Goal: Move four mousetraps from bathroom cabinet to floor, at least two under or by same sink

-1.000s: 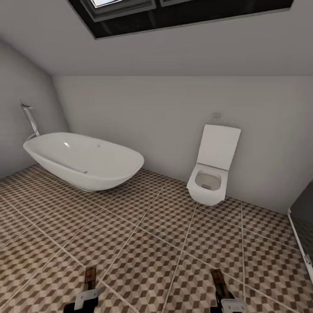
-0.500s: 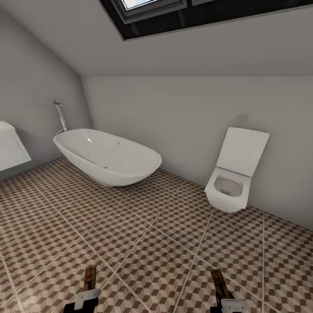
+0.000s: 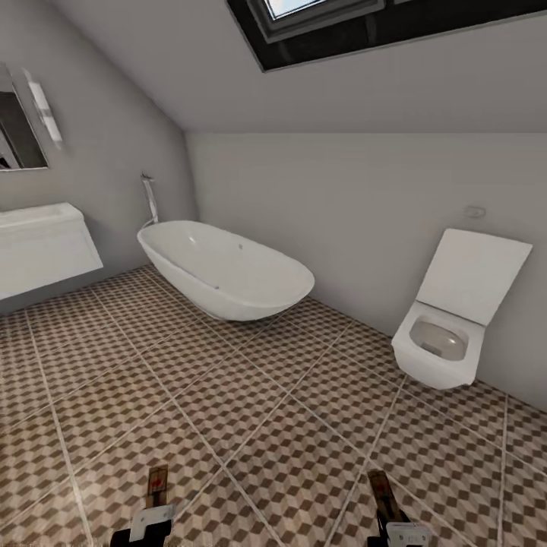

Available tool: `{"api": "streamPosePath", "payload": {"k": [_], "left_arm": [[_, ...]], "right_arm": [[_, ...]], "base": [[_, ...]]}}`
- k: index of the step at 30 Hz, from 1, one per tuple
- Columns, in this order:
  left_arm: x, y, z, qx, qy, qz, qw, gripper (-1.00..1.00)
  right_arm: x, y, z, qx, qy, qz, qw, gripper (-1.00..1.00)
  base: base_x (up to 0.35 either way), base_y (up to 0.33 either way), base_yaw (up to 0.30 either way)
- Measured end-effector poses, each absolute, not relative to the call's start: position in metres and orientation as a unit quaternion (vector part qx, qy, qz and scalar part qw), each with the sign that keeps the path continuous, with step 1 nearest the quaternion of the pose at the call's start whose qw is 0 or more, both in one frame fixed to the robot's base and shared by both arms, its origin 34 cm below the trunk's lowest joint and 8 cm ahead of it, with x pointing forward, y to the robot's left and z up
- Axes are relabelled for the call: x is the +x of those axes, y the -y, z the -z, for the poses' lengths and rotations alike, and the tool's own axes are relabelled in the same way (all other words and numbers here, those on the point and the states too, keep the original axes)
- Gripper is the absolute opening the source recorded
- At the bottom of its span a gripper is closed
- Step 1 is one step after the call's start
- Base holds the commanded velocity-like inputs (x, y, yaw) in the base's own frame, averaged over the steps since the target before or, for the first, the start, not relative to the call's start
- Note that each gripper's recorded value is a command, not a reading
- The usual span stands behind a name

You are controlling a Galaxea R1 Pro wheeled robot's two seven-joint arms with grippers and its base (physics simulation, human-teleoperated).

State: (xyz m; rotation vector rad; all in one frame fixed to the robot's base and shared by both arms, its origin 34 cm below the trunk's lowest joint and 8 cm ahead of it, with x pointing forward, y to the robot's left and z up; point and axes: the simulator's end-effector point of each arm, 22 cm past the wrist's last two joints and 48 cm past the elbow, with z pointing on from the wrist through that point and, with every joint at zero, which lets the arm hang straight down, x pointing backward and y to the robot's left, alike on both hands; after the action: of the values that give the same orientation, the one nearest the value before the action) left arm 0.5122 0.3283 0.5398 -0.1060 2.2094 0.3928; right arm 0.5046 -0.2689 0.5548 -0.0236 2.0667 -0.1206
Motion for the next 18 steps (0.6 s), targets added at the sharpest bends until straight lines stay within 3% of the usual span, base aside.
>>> {"api": "streamPosePath", "payload": {"k": [18], "left_arm": [[0.5103,-0.3291,-0.5375,-0.042,-0.888,-0.158,0.430,-1.00]], "right_arm": [[0.5028,0.2691,-0.5524,-0.009,-0.860,0.050,0.507,-1.00]], "base": [[0.000,0.000,0.285]]}}
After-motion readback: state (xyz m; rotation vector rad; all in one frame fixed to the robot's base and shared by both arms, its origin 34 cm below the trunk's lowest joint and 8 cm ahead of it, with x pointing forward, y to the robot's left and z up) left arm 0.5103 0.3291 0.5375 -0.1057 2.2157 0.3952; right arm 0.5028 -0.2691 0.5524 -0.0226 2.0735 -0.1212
